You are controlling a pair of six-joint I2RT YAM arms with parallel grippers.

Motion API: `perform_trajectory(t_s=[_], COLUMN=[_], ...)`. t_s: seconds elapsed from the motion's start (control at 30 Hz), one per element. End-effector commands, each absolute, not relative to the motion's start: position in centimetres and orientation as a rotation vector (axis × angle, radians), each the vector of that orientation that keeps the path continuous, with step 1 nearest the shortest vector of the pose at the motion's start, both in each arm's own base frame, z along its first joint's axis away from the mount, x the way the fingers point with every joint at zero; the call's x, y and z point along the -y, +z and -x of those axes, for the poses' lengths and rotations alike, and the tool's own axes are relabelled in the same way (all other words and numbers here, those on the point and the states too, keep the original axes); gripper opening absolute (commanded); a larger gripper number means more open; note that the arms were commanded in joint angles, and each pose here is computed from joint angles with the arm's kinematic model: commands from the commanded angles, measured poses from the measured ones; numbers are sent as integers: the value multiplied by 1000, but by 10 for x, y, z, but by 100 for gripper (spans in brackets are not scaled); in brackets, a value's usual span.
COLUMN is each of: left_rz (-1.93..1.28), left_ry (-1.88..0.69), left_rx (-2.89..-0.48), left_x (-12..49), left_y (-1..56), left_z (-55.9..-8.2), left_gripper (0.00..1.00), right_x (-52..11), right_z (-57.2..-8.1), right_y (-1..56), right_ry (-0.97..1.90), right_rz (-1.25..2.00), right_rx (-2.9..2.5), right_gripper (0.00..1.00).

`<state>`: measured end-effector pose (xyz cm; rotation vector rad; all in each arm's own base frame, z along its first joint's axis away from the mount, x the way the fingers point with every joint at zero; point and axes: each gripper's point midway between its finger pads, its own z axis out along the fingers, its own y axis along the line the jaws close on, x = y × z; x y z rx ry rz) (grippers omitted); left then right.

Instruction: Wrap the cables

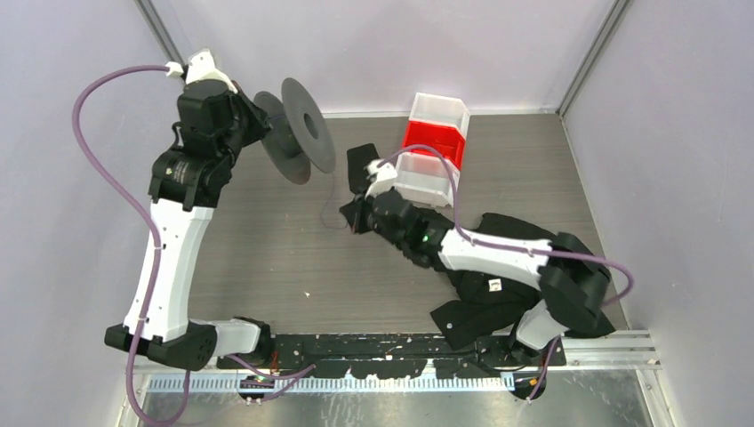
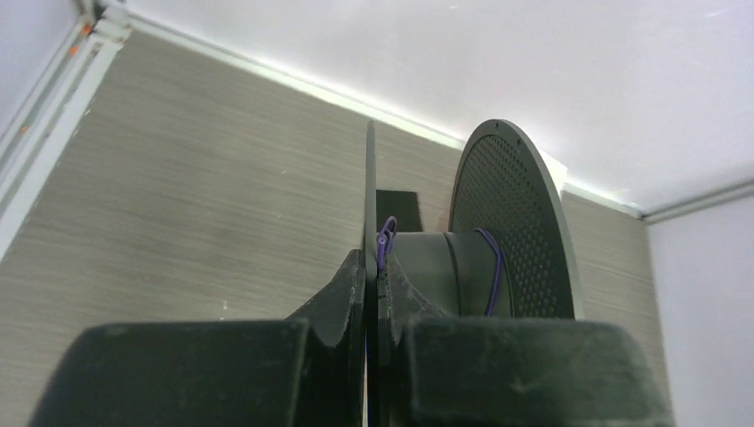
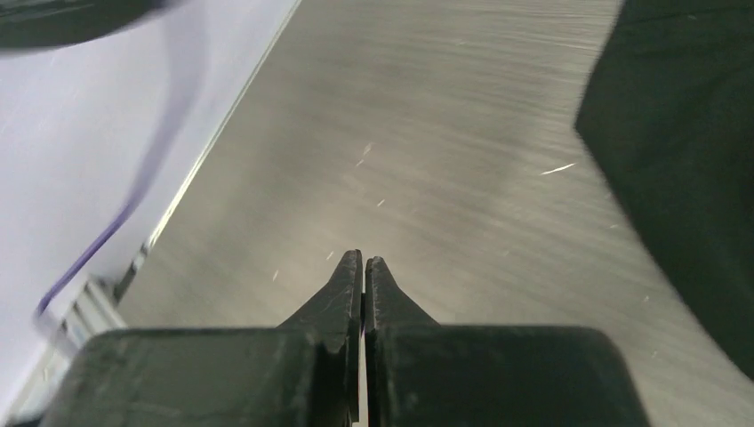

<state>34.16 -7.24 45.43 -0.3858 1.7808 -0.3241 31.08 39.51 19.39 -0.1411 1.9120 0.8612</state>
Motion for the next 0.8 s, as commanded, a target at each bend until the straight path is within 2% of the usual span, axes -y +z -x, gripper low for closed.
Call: perform_trajectory(t_s=[0.0,0.17,0.33,0.5,0.77], left_rz=[512,464,307,150,-120], left_ry=[-273,-164,-115,-132,-229], left_rx=[-1627,-1724,-1827,-1902,-2015], left_x=[56,65,84,98,124], left_y=[470,427,396,380,357], left_z=[-361,-376,-378,-368,-345], left_gripper=[0,0,1,0,0], right_x=[-377,-387,-389,-386,-384], right_z=[-268,-235,-237,-261,-316], right_y=[249,317,376,410,423], right_ry=[592,614,580,528,568], right_rz=[349,517,596,630,583], right_rx=[-1809,-1698,-1584,-1492,-1454], right_gripper=[1,0,0,0,0])
